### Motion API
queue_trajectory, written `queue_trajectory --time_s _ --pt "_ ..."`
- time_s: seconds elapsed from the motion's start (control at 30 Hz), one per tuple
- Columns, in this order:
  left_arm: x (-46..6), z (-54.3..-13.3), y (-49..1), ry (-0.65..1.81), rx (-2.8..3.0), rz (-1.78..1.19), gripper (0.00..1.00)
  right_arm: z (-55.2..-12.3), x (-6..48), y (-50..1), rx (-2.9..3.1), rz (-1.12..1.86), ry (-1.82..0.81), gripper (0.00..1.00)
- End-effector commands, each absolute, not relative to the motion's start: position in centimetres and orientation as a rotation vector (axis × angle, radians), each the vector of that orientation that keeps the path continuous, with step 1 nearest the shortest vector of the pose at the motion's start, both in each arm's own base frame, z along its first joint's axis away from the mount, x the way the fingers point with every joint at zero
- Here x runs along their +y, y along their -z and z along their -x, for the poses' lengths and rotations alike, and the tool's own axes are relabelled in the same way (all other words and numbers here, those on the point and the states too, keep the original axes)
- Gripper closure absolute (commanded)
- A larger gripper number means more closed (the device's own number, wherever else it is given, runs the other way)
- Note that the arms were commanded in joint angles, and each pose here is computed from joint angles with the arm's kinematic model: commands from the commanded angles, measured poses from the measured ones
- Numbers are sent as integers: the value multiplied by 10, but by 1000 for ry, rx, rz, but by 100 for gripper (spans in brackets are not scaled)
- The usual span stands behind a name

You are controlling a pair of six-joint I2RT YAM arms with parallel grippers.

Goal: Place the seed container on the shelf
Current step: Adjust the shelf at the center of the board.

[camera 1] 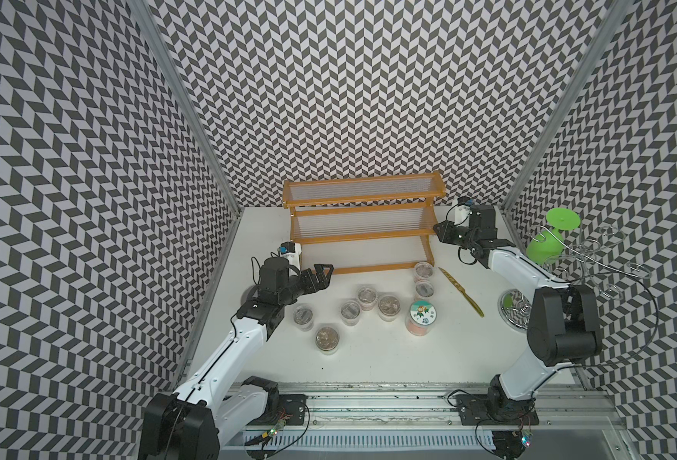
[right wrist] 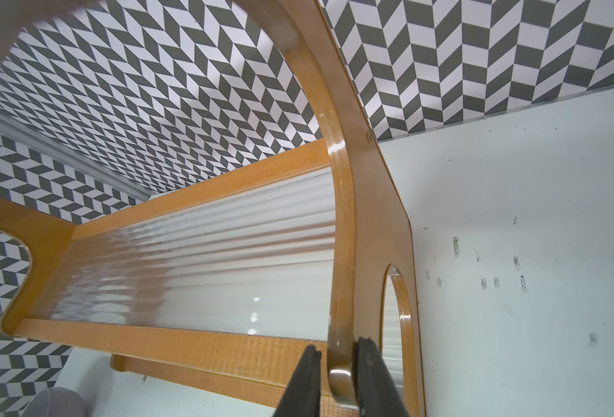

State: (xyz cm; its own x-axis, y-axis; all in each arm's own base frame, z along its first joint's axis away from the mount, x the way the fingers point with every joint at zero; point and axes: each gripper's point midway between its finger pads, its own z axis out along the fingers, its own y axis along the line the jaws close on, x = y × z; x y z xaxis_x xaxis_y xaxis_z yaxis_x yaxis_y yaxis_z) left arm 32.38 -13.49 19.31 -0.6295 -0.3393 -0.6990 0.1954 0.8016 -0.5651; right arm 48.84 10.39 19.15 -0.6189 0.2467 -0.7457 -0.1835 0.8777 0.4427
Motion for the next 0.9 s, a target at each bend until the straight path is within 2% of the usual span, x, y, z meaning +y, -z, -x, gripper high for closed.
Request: queue_trajectory --time_s 0.0,0.2,0.6,0.67,0.77,0.87 --pt "-136 -328 -210 783 2069 82 0 -496 110 -205 2127 -3 -627 78" --pt "-135 -329 -209 778 2073 83 0 -504 108 -202 2154 -20 -599 82" --pt "-135 -327 -208 775 2077 78 0 -468 101 -200 2157 0 -542 87" --pt "-136 -327 -206 778 2082 73 0 -469 100 -197 2161 0 -529 81" --pt "-137 -326 -205 774 2090 61 0 -474 97 -202 2179 -1 -509 77" --pt "-138 -324 -205 778 2092 43 0 -477 98 -232 2133 27 -522 68"
